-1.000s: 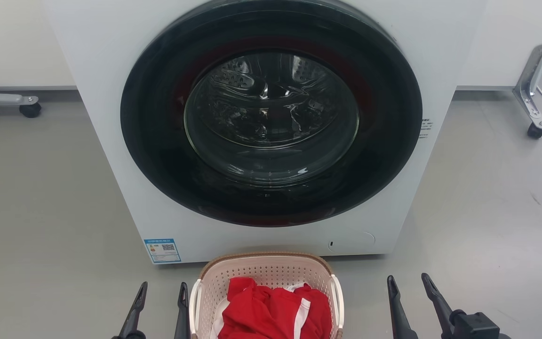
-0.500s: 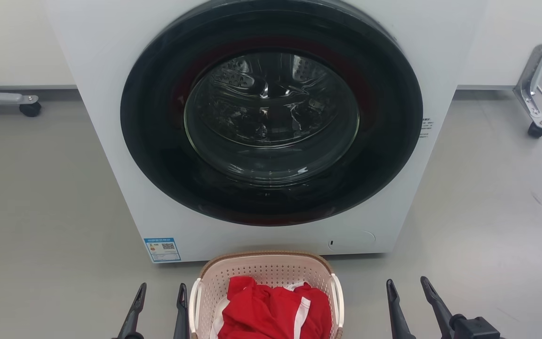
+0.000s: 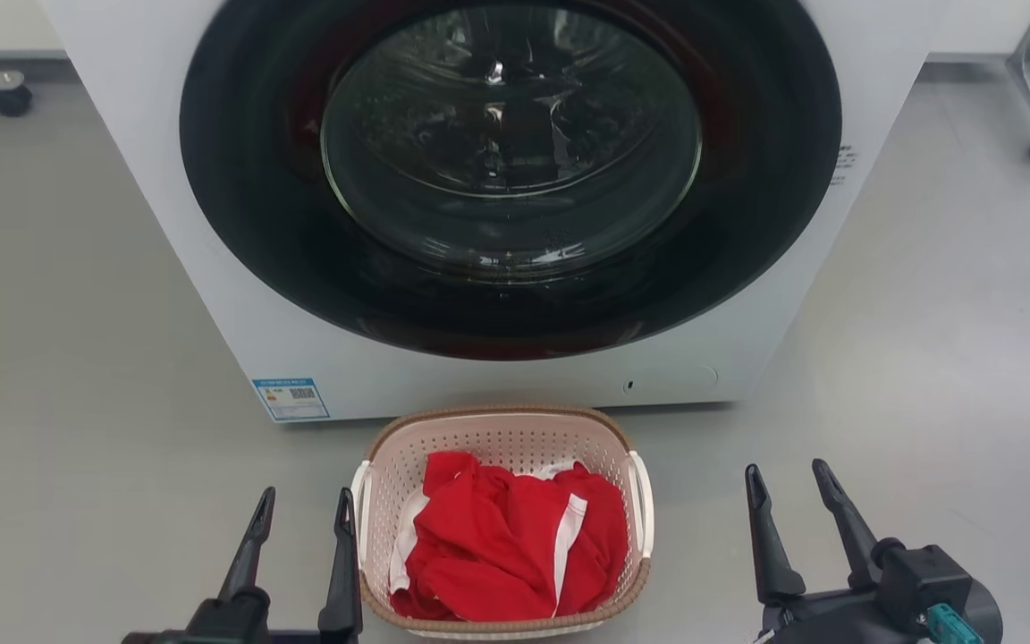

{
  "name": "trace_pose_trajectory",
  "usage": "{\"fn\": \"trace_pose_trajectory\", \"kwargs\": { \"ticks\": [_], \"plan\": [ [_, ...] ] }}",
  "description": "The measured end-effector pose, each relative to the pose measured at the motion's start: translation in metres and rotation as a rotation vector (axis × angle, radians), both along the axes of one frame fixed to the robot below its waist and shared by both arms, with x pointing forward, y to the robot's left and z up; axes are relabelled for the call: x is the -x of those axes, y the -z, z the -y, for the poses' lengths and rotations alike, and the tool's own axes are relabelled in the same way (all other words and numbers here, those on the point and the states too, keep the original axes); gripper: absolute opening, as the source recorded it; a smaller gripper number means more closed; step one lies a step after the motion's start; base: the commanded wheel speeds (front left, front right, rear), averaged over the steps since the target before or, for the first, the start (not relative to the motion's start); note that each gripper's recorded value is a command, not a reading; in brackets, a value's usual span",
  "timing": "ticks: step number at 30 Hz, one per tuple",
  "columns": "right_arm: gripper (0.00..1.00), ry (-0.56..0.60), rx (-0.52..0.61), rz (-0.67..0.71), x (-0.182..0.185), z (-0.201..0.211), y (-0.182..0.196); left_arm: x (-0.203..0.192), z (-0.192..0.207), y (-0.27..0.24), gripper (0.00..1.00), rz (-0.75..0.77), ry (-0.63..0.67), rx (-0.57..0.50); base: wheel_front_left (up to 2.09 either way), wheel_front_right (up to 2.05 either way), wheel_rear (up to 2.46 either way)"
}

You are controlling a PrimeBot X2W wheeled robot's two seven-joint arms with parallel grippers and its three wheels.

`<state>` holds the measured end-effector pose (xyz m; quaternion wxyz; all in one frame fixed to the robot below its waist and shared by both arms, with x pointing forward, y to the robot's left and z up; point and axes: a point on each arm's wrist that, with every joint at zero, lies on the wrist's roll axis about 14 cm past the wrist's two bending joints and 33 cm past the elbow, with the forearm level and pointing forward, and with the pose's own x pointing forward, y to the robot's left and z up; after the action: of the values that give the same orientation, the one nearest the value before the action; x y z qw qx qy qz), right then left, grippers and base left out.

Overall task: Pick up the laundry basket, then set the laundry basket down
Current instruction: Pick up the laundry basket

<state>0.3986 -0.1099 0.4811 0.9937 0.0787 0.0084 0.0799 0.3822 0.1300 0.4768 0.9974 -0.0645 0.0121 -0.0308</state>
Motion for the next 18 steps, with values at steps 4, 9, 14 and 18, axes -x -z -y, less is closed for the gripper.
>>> {"fn": "trace_pose_trajectory", "kwargs": {
  "ticks": [4, 9, 14, 18],
  "plan": [
    [1.00, 0.010, 0.008, -0.018, -0.014, 0.004, 0.009, -0.017, 0.002, 0.006, 1.00, -0.010, 0.005, 0.002, 0.00, 0.00, 0.00],
    [1.00, 0.004, 0.016, -0.034, -0.033, 0.005, 0.019, -0.038, 0.004, 0.016, 1.00, -0.027, 0.007, 0.004, 0.00, 0.00, 0.00],
    [1.00, 0.004, 0.022, -0.060, -0.051, 0.005, 0.035, -0.056, 0.006, 0.033, 1.00, -0.058, 0.011, 0.006, 0.00, 0.00, 0.00],
    [1.00, -0.003, 0.023, -0.085, -0.066, 0.005, 0.050, -0.071, 0.008, 0.050, 1.00, -0.092, 0.016, 0.004, 0.00, 0.00, 0.00]
  ]
}}
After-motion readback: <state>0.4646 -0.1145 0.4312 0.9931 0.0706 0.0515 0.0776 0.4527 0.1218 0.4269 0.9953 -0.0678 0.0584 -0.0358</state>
